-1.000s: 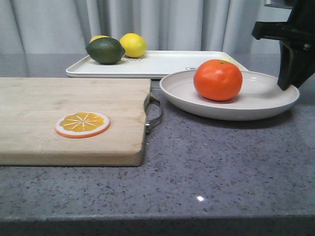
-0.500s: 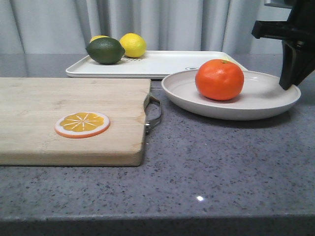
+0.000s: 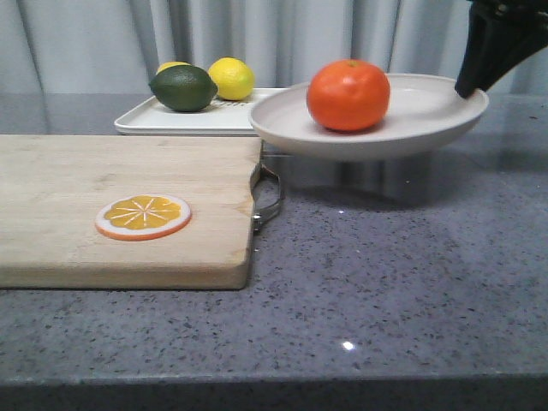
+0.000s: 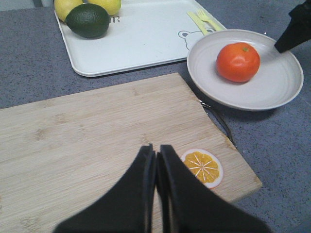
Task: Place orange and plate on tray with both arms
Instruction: 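Lift the plate with the right gripper and carry it over the tray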
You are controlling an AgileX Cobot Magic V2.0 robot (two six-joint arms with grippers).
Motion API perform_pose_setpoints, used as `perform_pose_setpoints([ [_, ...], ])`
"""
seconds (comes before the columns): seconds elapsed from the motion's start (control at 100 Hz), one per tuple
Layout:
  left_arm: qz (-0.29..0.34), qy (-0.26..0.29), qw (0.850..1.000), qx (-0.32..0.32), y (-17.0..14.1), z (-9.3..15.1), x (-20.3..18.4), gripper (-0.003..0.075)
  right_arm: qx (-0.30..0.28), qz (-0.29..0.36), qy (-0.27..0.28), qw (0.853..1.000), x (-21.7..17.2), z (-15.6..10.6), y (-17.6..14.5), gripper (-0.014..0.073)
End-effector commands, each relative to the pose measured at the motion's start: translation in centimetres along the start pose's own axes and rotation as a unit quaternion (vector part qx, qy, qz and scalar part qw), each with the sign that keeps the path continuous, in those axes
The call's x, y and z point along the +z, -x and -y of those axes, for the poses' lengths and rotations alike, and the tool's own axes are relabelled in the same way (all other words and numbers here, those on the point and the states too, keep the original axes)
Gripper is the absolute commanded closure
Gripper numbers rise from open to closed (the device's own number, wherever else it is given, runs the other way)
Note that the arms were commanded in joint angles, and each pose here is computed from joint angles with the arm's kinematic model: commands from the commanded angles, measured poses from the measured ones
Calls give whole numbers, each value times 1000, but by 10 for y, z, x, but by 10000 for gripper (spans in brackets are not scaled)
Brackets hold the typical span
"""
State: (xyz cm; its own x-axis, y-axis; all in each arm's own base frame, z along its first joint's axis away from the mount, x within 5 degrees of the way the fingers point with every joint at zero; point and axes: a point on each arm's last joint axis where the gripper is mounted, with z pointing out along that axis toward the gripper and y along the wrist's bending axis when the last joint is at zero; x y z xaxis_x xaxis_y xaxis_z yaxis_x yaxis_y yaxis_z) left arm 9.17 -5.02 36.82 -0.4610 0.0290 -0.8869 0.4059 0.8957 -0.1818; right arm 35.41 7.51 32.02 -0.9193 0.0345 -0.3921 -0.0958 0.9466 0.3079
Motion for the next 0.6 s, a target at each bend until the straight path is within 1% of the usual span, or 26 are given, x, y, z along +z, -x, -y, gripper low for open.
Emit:
perform_pose_setpoints([
  [0.0, 47, -7, 999, -4, 13, 2, -5, 741, -6, 58, 40, 997, -32, -14, 10, 662],
  [0.24, 48, -7, 999, -4, 13, 2, -5, 741, -8, 94, 66, 993, -43, -23, 30, 662],
  [0.47, 50, -7, 999, -4, 13, 2, -5, 741, -15, 78, 85, 993, -25, -29, 65, 662],
  [0.59, 50, -7, 999, -4, 13, 2, -5, 741, -17, 84, 91, 992, -16, -31, 88, 662],
])
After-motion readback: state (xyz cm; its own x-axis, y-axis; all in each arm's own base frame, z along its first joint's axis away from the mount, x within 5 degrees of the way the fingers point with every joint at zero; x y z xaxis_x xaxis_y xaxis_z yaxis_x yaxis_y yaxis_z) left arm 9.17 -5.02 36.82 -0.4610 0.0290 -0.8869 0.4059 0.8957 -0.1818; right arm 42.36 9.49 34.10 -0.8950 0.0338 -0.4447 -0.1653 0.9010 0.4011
